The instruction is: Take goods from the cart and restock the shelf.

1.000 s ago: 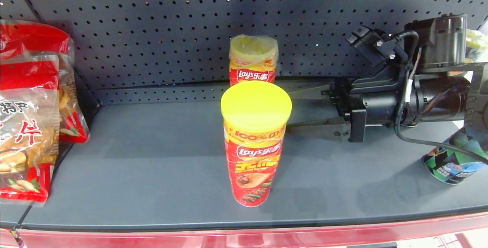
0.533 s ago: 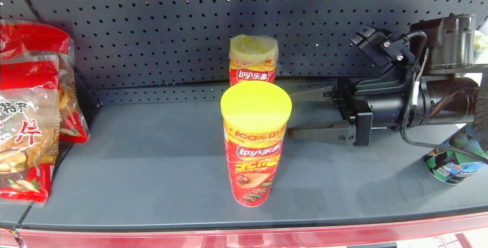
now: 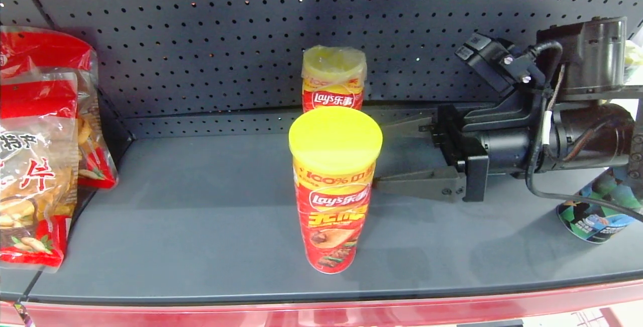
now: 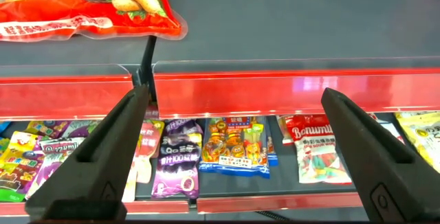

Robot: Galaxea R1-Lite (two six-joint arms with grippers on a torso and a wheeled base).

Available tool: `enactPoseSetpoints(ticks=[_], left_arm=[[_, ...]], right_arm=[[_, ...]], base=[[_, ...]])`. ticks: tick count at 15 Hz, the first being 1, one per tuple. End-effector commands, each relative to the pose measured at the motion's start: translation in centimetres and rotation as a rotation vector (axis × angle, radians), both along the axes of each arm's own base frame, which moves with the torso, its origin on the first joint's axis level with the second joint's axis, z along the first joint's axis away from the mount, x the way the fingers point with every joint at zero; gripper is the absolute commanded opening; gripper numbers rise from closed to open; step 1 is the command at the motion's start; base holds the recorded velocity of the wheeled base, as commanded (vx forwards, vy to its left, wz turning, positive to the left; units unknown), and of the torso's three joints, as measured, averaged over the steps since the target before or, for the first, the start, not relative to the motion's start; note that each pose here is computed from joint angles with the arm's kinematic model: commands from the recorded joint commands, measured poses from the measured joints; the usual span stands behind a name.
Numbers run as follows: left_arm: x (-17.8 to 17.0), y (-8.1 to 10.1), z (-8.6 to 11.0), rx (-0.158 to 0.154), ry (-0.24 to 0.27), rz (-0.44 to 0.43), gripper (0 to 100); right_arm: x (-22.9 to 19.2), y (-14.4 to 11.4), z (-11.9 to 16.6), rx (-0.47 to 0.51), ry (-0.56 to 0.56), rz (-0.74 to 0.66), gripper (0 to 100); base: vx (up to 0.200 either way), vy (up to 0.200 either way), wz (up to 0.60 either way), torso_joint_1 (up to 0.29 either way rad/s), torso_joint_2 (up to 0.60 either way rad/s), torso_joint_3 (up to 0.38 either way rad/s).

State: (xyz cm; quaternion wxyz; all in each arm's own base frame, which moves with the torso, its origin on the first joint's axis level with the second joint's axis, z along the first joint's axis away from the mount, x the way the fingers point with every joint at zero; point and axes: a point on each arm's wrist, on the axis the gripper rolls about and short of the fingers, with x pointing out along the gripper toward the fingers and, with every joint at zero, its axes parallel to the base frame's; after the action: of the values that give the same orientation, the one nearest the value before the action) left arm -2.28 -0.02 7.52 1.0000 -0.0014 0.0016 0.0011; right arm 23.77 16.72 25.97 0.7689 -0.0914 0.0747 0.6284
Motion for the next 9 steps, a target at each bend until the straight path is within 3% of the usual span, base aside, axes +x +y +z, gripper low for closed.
enactPoseSetpoints(ticks=[1,9], left_arm=[[0.01,0.00,0.00,0.000,0.001,0.001,100],[0.01,0.00,0.00,0.000,0.001,0.001,100]], right_arm=[[-0.28,0.29,-0.08,-0.002,0.001,0.013,100],[-0.73,-0.20,-0.47,-0.008,0.011,0.010,100]], base=[[0.000,0.000,0.00,0.000,0.00,0.000],[0.000,0.000,0.00,0.000,0.00,0.000]])
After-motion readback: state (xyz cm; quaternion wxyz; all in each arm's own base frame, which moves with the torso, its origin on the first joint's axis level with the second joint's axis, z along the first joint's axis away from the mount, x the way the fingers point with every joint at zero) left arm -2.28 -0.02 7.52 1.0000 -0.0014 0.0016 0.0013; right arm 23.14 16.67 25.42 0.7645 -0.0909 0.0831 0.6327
